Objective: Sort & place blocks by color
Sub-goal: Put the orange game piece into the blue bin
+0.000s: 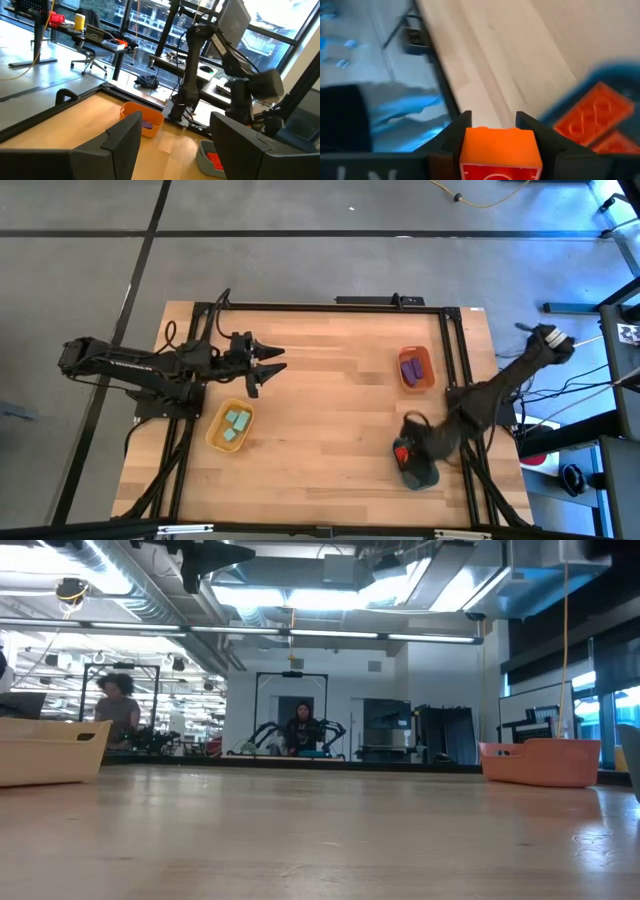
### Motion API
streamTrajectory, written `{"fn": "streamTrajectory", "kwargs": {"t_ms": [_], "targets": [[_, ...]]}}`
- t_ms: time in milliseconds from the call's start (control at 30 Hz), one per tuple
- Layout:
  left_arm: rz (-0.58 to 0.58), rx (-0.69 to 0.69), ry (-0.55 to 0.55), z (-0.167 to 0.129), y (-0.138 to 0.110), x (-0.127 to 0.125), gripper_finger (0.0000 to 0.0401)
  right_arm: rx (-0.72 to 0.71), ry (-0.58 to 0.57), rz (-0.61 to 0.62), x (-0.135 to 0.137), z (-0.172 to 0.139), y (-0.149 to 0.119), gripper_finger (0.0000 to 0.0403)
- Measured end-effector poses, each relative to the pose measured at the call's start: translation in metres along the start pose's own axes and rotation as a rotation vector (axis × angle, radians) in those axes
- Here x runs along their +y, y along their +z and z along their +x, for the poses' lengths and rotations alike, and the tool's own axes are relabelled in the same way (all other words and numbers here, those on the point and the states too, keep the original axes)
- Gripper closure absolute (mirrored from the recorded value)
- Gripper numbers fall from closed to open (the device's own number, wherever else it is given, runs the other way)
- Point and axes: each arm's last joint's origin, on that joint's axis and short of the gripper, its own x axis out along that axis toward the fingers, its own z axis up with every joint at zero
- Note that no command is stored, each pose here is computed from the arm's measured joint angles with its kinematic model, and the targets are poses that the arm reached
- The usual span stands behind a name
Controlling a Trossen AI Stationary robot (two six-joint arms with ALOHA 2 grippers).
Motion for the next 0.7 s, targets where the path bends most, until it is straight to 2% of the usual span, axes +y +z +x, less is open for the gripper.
{"fn": "streamTrajectory", "kwargs": {"t_ms": [167, 300, 467, 700], "targets": [[-0.002, -0.001, 0.001, 0.000, 0.000, 0.000, 0.0177, -0.014, -0.144, 0.159, -0.003, 0.031, -0.028, 0.0266], [-0.002, -0.001, 0.001, 0.000, 0.000, 0.000, 0.0177, -0.005, -0.273, 0.227, -0.014, 0.052, -0.035, 0.0266], [-0.002, -0.001, 0.002, 0.000, 0.000, 0.000, 0.0177, -0.010, -0.356, 0.241, -0.022, 0.061, -0.035, 0.0266], [-0.003, -0.003, 0.000, 0.000, 0.000, 0.000, 0.0177, -0.008, -0.391, 0.236, -0.025, 0.061, -0.036, 0.0266]]}}
